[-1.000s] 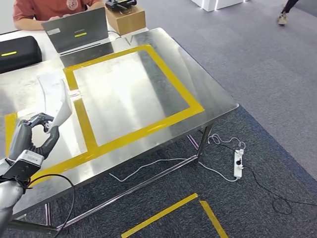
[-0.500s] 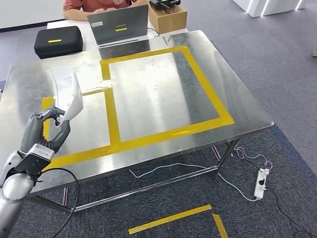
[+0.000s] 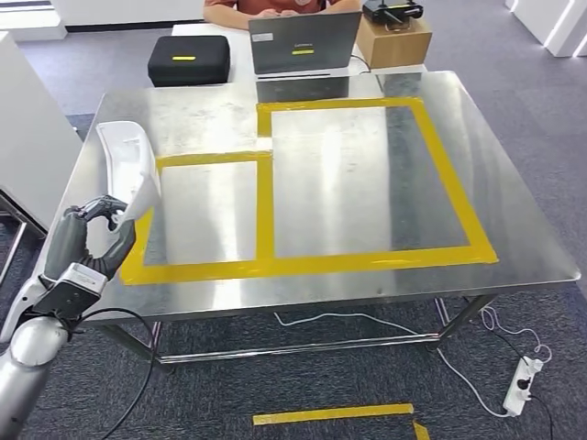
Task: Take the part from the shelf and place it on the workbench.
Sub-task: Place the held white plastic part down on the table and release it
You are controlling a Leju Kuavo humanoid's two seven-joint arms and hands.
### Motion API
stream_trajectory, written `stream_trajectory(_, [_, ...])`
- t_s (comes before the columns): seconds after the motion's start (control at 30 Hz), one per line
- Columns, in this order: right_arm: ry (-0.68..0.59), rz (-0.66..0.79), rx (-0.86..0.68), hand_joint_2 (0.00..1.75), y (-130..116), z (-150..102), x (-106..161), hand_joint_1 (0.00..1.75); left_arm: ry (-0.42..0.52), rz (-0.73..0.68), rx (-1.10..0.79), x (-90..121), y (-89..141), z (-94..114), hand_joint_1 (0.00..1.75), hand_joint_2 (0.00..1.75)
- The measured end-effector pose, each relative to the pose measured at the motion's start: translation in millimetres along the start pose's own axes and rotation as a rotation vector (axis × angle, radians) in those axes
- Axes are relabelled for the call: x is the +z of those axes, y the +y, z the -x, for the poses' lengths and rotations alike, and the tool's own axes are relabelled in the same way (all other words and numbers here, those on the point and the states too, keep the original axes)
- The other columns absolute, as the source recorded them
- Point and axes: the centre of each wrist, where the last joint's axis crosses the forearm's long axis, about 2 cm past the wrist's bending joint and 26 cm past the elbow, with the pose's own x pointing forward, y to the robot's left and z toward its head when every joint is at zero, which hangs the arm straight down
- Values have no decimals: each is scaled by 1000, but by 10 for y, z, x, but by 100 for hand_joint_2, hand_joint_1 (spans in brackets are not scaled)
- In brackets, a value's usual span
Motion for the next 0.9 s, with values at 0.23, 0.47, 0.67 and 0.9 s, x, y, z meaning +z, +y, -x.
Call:
stream_trajectory(0.23, [1,0,2,0,6,34,-1,0,4,-1,7,12,-15,-4,175,175])
stream_trajectory(0.47, [-14,14,7,0,-8,27,-3,0,19,1,11,47,-29,-4,175,175])
stream_trajectory(0.67, [-11,18,6,0,-4,45,-3,0,25,5,7,73,-24,5,175,175])
stream_trajectory(0.9, [-13,16,-4,0,-5,47,-3,0,25,25,6,97,-45,0,175,175])
